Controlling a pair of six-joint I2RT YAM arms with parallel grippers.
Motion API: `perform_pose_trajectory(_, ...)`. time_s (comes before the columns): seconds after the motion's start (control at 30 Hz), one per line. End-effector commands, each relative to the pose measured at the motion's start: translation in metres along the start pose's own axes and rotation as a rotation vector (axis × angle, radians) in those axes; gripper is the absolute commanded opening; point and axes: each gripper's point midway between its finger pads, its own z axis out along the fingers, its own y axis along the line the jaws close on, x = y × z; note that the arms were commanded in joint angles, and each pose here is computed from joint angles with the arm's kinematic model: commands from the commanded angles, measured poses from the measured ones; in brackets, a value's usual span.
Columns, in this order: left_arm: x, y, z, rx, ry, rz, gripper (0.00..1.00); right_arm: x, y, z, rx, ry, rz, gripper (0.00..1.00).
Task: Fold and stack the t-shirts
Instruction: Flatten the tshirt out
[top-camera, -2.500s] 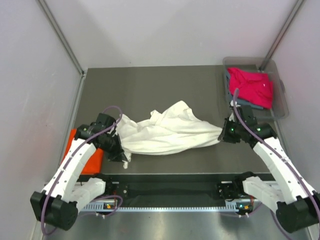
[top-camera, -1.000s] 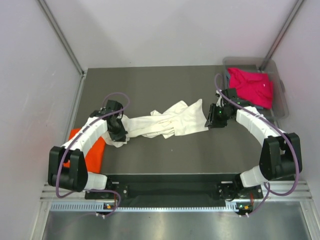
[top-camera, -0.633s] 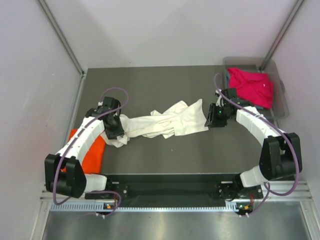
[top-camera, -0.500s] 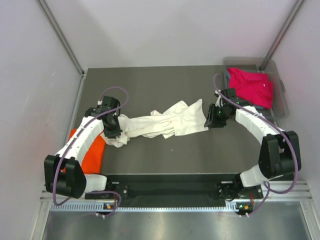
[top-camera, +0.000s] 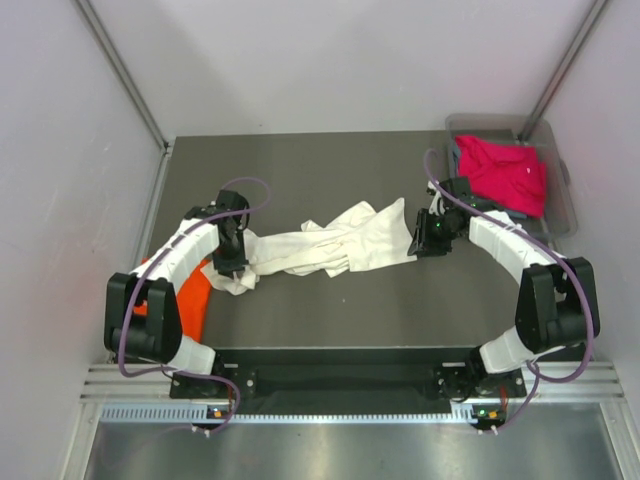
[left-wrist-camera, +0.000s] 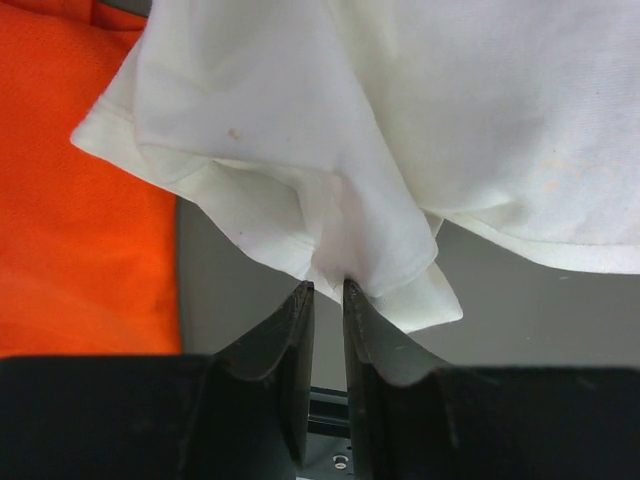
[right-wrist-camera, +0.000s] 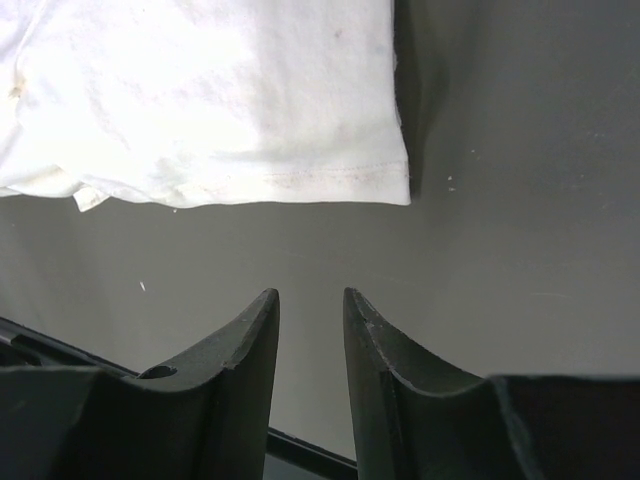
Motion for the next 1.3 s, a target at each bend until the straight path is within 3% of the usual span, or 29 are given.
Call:
perform_pose_trajectory(0.0, -0.017, -0.005, -0.005, 0.034, -0.058, 0.015, 0.24, -0.017, 0.013, -0.006, -0.040, -0.058, -0.048, 0.33)
perform_pose_trajectory(0.43, -0.029, -0.026, 0.001, 0.129, -0.064, 0.051, 0.35, -0.017, 0.012, 0.000, -0.043, -0.050, -0.037, 0.31)
perform_pose_trajectory(0.8, -0.029, -0.035, 0.026, 0.136, 0.018, 0.086, 0.36, -0.020, 0.013, 0.003, -0.047, -0.052, -0.026, 0.31)
perform_pose_trajectory(0.9, -0.036, -0.038, 0.032, 0.139, 0.009, 0.090, 0.32, -0.020, 0.012, 0.005, -0.046, -0.050, -0.018, 0.31)
perform_pose_trajectory(1.0, -0.043, -0.038, 0.033, 0.123, 0.005, 0.084, 0.14, -0.019, 0.011, 0.008, -0.043, -0.043, -0.017, 0.32)
perform_pose_trajectory(1.03, -0.045, -0.037, 0.030, 0.116, 0.005, 0.080, 0.03, -0.019, 0.010, 0.009, -0.036, -0.042, -0.016, 0.34)
perform_pose_trajectory(1.07, -0.046, -0.036, 0.028, 0.109, 0.005, 0.072, 0.00, -0.017, 0.007, 0.009, -0.020, -0.032, -0.011, 0.35)
perform_pose_trajectory(1.27, -0.054, -0.023, -0.029, 0.076, -0.083, -0.010, 0.00, -0.017, -0.007, 0.013, 0.058, -0.017, -0.013, 0.47)
